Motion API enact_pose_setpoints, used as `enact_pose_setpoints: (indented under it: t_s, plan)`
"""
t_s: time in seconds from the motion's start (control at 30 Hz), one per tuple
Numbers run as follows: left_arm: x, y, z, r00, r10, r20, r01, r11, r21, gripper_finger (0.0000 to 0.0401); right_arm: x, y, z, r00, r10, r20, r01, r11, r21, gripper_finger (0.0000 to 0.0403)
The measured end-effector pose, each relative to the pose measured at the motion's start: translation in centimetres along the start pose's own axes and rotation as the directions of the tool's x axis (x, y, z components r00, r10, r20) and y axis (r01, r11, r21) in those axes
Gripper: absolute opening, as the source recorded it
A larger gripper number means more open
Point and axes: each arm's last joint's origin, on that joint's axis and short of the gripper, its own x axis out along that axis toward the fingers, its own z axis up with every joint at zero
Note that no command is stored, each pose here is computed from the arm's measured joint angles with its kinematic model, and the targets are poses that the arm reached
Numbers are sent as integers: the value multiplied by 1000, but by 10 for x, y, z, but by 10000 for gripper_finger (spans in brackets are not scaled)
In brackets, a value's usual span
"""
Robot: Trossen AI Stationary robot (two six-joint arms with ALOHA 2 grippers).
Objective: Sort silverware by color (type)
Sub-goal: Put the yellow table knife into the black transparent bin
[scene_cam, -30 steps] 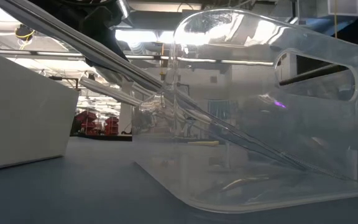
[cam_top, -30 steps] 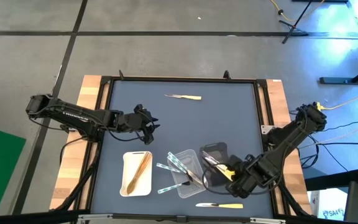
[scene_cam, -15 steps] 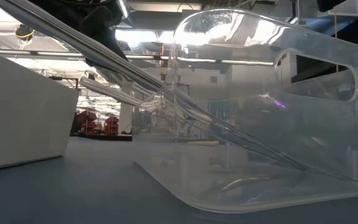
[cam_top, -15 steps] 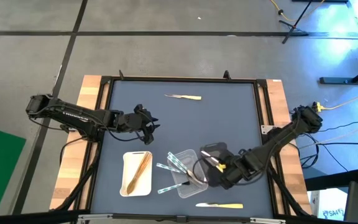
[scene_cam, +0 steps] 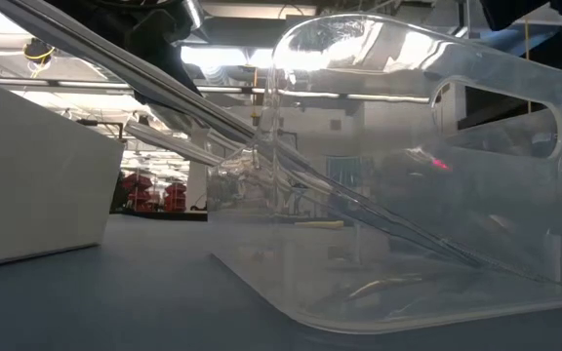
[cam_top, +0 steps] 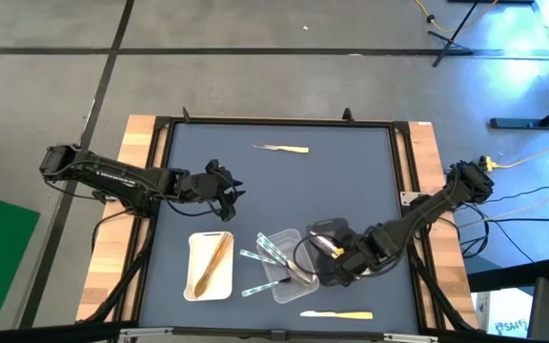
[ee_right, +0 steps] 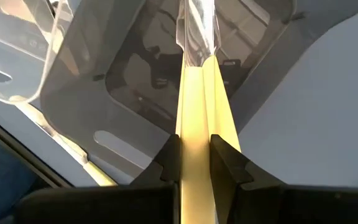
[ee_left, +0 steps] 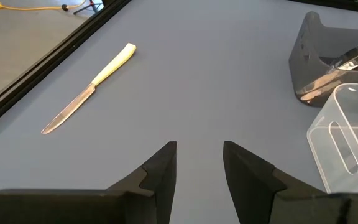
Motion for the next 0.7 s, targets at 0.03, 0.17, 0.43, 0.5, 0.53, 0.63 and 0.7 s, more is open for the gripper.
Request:
enact_pose_setpoints:
  t_s: [0.03, 0.17, 0.43, 0.5, 0.53, 0.63, 0.7]
  plan:
    - [0, 0, 0, 1000, 0, 0, 0, 1000, 0, 126, 0, 0, -1, 1000, -1, 0, 1, 1000, -2, 35]
    - [0, 0, 0, 1000, 0, 0, 0, 1000, 0, 126, 1, 1, -1, 1000, -4, -2, 4, 1000, -2, 35]
    - [0, 0, 0, 1000, 0, 0, 0, 1000, 0, 126, 2, 1, 0, 1000, -6, 0, 6, 1000, -1, 35]
    - [0, 0, 0, 1000, 0, 0, 0, 1000, 0, 126, 2, 1, 0, 1000, -6, 0, 6, 1000, -1, 35]
    - [0, 0, 0, 1000, 0, 0, 0, 1000, 0, 126, 2, 1, 0, 1000, -6, 0, 6, 1000, -1, 35]
    - [0, 0, 0, 1000, 0, 0, 0, 1000, 0, 126, 2, 1, 0, 1000, -6, 1, 6, 1000, -1, 35]
    - [0, 0, 0, 1000, 0, 0, 0, 1000, 0, 126, 2, 1, 0, 1000, -5, 2, 5, 1000, -1, 35]
